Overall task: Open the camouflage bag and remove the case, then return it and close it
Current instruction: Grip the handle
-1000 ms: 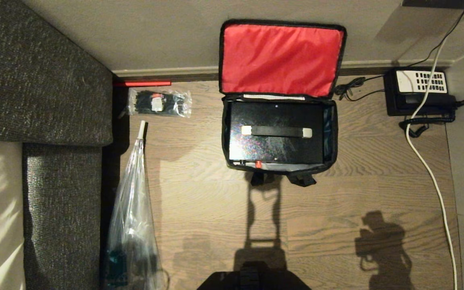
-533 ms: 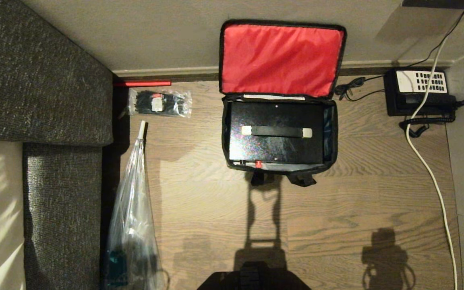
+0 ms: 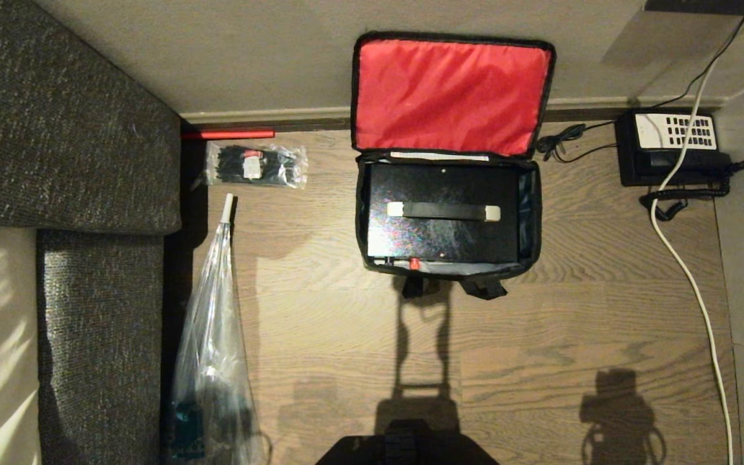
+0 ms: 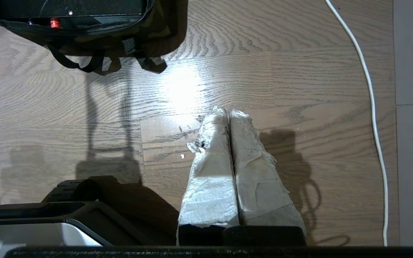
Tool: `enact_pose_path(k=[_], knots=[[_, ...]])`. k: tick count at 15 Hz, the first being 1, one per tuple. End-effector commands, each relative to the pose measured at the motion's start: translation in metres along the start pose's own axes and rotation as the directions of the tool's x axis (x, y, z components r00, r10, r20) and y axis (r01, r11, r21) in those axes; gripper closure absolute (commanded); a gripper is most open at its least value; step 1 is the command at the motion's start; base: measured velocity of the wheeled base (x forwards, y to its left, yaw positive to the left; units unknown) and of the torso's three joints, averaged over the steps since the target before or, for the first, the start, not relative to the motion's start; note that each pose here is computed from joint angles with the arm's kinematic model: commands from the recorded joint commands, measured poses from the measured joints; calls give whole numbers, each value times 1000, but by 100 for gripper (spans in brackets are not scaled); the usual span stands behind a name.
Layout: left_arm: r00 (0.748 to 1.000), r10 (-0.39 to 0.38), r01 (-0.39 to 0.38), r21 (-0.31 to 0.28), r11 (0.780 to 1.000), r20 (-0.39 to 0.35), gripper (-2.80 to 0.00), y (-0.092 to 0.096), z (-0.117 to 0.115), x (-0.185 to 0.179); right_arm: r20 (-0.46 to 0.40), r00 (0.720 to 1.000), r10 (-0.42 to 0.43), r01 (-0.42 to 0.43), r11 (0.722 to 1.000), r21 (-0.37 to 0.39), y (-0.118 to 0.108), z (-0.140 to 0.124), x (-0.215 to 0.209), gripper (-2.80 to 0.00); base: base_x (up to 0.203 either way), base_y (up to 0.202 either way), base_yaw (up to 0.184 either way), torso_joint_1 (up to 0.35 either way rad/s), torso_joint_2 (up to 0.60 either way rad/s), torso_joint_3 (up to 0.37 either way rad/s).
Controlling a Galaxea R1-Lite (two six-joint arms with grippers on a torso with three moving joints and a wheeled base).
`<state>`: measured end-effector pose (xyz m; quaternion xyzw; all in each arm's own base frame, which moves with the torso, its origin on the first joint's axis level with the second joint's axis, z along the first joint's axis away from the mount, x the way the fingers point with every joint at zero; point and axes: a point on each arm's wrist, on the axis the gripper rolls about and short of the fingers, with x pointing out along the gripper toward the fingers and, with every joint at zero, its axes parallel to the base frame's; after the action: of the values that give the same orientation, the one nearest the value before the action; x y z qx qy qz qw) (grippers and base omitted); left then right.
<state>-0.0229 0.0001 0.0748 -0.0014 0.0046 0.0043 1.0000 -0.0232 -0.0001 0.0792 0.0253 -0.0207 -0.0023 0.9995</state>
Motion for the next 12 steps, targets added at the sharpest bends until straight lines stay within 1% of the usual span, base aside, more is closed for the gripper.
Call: enact_pose_path(k=[1,9,12], knots=[[1000,-1,1,9,1000,-3,0,0,0,0,16,1000,2,-2,1000,0,0,-4,-1,0,0,0,0,0,0,0],[1000,1,-1,0,1000,0,0,0,0,0,16,1000,0,0,1000,0,0,-4,-1,0,0,0,0,0,1,5],[1000,1,-1,6,1000,1,0,0,0,0,16,1000,1,-1,1000,0,0,-4,-1,0,0,0,0,-1,3,185]])
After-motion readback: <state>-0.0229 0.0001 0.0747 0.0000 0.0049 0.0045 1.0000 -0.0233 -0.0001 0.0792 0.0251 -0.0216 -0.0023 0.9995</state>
